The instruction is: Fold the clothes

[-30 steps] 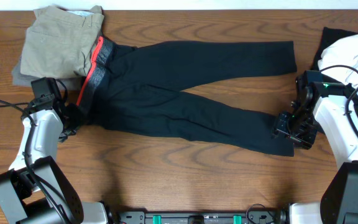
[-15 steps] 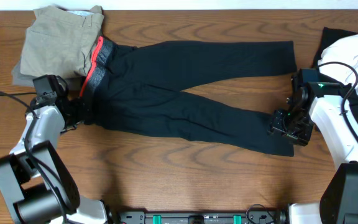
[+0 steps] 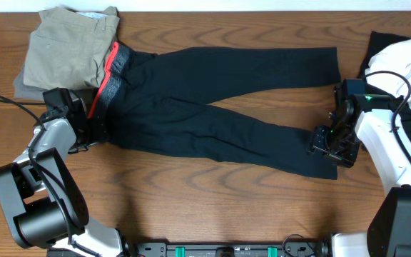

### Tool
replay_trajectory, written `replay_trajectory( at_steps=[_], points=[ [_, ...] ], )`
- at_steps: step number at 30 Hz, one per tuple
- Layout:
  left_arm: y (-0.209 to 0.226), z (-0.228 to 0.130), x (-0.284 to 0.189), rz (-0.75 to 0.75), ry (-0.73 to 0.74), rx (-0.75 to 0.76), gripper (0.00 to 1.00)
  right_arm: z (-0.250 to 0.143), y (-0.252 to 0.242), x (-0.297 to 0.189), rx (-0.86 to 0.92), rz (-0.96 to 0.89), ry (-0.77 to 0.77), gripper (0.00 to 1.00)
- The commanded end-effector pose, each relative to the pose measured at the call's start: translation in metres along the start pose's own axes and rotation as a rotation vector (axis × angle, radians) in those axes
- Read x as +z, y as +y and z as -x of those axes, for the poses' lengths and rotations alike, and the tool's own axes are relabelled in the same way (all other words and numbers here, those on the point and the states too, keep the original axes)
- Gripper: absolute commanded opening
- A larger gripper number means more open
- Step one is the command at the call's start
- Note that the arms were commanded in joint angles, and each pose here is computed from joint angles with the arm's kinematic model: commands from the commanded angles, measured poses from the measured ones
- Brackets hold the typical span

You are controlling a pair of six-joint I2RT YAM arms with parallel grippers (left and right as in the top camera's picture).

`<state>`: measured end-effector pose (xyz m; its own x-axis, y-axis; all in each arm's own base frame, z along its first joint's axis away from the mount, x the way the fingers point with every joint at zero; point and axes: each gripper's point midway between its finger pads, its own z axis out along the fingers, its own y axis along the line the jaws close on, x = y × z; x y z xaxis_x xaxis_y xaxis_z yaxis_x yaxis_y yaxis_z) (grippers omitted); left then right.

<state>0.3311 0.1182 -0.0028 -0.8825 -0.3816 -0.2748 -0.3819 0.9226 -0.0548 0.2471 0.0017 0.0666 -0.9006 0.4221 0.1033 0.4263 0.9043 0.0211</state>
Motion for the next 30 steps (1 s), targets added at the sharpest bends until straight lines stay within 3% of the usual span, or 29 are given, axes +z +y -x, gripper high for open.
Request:
replay_trajectory(
  at_steps=[1, 3, 6, 9, 11, 25, 30],
  points=[
    [-0.005, -0.019, 0.019, -0.046, 0.079, 0.006, 0.66, -0.003, 0.001, -0.001, -0.009, -0.001, -0.006, 0.68],
    [-0.005, -0.021, 0.021, -0.045, 0.085, 0.006, 0.56, -0.003, 0.001, -0.001, -0.009, -0.001, -0.006, 0.68],
    [-0.005, -0.022, 0.023, -0.046, 0.090, 0.005, 0.29, -0.003, 0.002, -0.001, -0.009, 0.002, -0.005, 0.67],
    [-0.005, -0.022, 0.023, -0.046, 0.089, 0.005, 0.19, -0.003, 0.002, -0.001, -0.009, 0.002, -0.006, 0.68],
    [-0.005, -0.022, 0.023, -0.045, 0.091, -0.002, 0.06, -0.003, 0.002, -0.001, -0.010, 0.002, -0.005, 0.68],
    [-0.005, -0.022, 0.022, -0.037, 0.096, -0.170, 0.06, -0.023, 0.019, -0.017, -0.044, 0.076, 0.004, 0.64],
    [-0.005, -0.022, 0.022, -0.036, 0.096, -0.180, 0.06, -0.030, 0.012, -0.009, 0.019, -0.004, -0.008, 0.66]
  ],
)
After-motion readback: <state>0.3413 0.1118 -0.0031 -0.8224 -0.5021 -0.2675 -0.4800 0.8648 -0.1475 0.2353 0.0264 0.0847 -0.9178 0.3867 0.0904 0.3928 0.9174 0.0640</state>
